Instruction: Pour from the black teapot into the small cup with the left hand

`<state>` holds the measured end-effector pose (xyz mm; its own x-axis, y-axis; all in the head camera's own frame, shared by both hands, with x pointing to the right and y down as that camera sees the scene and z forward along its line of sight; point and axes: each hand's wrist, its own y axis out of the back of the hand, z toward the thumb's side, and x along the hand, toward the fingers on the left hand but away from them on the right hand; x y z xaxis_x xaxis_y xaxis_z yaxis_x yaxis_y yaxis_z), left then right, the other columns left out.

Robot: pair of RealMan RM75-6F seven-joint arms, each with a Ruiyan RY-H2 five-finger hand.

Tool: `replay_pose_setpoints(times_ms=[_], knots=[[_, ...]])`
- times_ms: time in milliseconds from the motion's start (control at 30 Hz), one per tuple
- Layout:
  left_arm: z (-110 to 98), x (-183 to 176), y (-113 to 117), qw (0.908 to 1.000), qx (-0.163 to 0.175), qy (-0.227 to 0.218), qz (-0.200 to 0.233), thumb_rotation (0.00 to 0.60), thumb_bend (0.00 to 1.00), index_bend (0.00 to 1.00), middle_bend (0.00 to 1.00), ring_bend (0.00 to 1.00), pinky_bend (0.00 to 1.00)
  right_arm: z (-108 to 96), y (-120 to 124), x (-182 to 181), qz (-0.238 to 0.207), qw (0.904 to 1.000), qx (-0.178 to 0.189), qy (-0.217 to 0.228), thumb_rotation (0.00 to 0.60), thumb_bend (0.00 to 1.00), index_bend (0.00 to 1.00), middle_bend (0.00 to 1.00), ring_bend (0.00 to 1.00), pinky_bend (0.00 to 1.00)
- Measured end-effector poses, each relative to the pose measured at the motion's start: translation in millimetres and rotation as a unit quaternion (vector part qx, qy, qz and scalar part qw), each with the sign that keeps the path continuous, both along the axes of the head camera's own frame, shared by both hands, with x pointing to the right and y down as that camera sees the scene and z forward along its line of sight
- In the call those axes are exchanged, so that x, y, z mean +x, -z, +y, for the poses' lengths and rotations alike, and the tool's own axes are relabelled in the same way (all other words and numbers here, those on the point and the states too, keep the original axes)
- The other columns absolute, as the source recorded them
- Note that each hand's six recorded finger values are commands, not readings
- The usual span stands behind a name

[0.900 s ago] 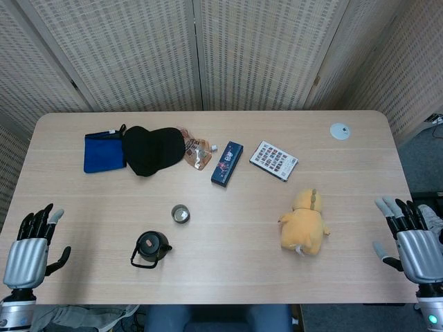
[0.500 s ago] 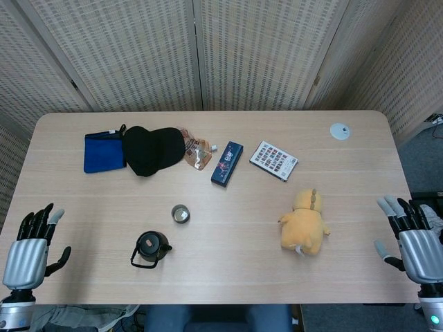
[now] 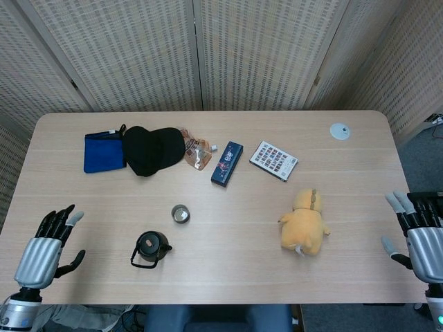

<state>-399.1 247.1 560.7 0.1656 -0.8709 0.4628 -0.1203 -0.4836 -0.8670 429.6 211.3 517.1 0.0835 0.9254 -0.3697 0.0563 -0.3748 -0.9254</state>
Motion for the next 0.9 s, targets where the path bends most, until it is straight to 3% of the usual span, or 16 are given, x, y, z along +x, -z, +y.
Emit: replay_pose_setpoints(times_ms=[300, 900], knots=[[0, 28, -14, 0.9960, -0.044, -0.077, 0.010, 0.600, 0.24, 0.00, 0.00, 0.01, 0.00, -3, 1, -2, 0.002, 1.0000, 0.000, 0.001, 0.600, 0.29, 0.00, 0.04, 0.00, 0.01], [6, 87, -43, 0.9775, -0.094, -0.185, 0.036, 0.600, 0.21, 0.00, 0.00, 0.01, 0.00, -3, -2, 3, 0.007, 0.9999, -0.005, -0.006, 0.600, 0.29, 0.00, 0.04, 0.00, 0.01]])
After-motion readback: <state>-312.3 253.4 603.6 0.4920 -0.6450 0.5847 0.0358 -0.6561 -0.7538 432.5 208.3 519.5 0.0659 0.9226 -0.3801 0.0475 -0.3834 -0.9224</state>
